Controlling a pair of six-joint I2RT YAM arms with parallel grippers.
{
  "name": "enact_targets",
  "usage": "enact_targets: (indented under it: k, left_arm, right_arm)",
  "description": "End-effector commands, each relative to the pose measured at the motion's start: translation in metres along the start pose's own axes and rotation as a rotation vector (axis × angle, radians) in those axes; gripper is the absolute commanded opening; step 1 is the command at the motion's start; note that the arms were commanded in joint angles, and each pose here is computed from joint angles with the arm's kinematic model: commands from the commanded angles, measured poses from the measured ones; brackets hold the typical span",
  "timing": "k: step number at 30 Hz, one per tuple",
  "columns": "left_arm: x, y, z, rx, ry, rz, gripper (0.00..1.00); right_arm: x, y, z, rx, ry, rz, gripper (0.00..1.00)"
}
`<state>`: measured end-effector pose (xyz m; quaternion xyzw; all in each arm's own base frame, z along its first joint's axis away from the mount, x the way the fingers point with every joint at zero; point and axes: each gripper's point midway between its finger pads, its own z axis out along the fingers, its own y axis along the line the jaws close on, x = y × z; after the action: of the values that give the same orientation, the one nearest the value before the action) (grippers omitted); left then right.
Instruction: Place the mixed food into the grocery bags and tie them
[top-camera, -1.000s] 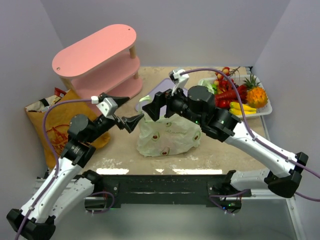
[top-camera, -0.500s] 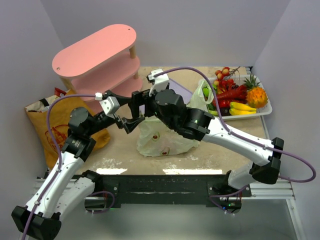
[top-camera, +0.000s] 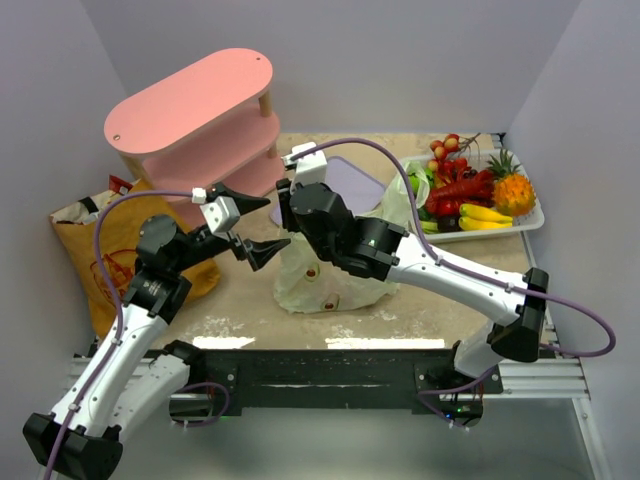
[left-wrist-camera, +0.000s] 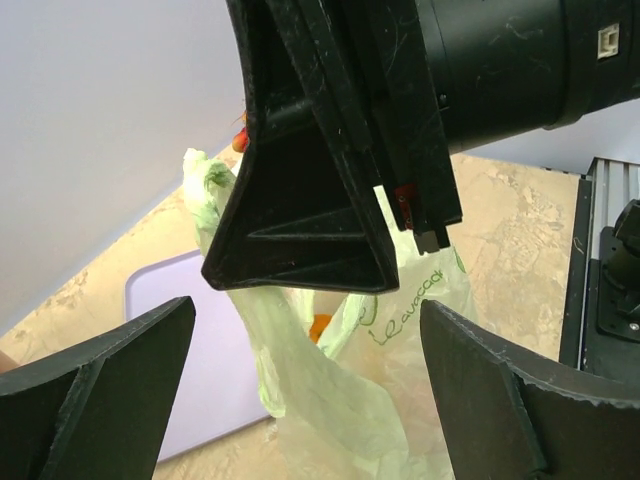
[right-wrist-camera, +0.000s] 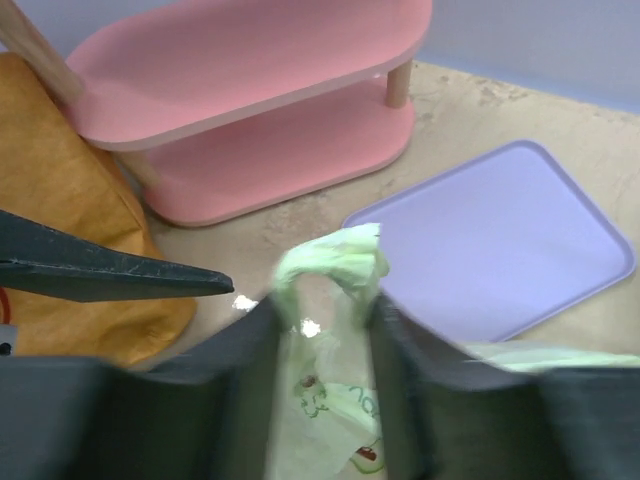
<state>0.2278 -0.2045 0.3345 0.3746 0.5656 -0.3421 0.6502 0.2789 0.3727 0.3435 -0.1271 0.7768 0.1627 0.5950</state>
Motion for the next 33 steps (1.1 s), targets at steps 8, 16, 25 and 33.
enact_targets:
  k: [8, 16, 25, 33]
  left_arm:
    - [-0.029, 0.001, 0.008, 0.013, -0.149, -0.029, 1.00]
    - [-0.029, -0.017, 0.029, 0.219, -0.228, -0.149, 0.99]
    - [-0.031, -0.011, 0.053, 0.271, -0.247, -0.148, 0.98]
    - [-0.012, -0.018, 0.065, 0.283, -0.237, -0.186, 0.91]
  right_arm:
    - [-0.041, -0.003, -0.015, -0.314, -0.099, 0.022, 0.00]
    - [-0.045, -0.007, -0.043, -0.678, -0.087, -0.039, 0.00]
    - [-0.034, -0.004, -0.047, -0.807, -0.031, -0.029, 0.00]
    - [-0.031, -0.004, -0.043, -0.805, -0.015, -0.012, 0.00]
